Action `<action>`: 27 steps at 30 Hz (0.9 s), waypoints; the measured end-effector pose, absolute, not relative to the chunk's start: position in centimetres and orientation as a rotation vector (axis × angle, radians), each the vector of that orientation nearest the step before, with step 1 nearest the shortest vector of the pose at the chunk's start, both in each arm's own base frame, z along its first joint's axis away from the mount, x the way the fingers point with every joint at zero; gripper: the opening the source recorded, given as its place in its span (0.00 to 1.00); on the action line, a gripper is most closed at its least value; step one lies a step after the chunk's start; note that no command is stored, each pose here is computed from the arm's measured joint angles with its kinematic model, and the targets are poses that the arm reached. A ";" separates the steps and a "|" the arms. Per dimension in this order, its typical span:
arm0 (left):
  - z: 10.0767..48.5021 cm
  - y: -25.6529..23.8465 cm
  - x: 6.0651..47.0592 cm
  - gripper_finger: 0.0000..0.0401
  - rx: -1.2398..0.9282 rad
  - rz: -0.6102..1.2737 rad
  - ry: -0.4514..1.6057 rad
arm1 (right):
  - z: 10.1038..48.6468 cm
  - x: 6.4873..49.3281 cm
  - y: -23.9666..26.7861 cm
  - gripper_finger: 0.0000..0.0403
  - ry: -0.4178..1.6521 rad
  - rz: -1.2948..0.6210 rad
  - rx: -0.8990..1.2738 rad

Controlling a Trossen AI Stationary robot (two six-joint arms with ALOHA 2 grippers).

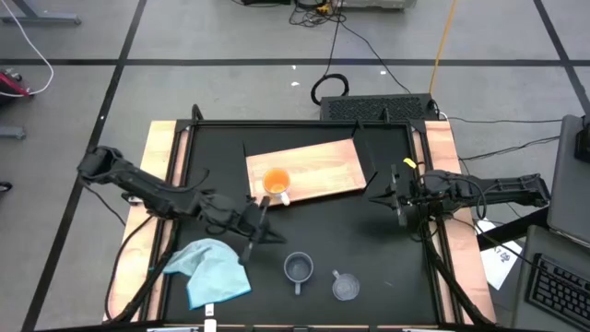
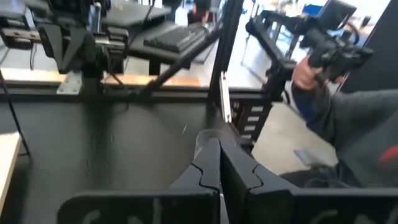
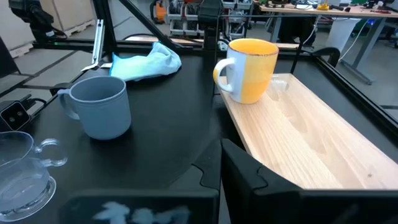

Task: Stack small to large cups/mugs on shelf
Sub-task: Put the gray mug on the shelf

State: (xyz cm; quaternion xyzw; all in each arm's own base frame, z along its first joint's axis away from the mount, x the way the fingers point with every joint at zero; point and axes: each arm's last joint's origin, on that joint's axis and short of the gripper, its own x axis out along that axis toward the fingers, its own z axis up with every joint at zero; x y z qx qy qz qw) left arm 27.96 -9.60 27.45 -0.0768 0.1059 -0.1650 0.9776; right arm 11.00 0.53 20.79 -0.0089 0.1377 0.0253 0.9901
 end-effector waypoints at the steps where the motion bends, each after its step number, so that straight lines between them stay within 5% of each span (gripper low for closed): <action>1: 27.6 -9.7 28.3 0.00 -0.151 -0.330 0.235 | 20.7 11.0 0.5 0.00 0.283 0.051 -0.018; 13: 30.3 -11.3 32.9 0.01 -0.150 -0.297 0.485 | 20.6 10.9 0.5 0.00 0.300 0.050 -0.018; 27: 28.3 -12.6 36.7 0.09 -0.156 -0.222 0.826 | 20.5 10.9 0.5 0.00 0.307 0.050 -0.018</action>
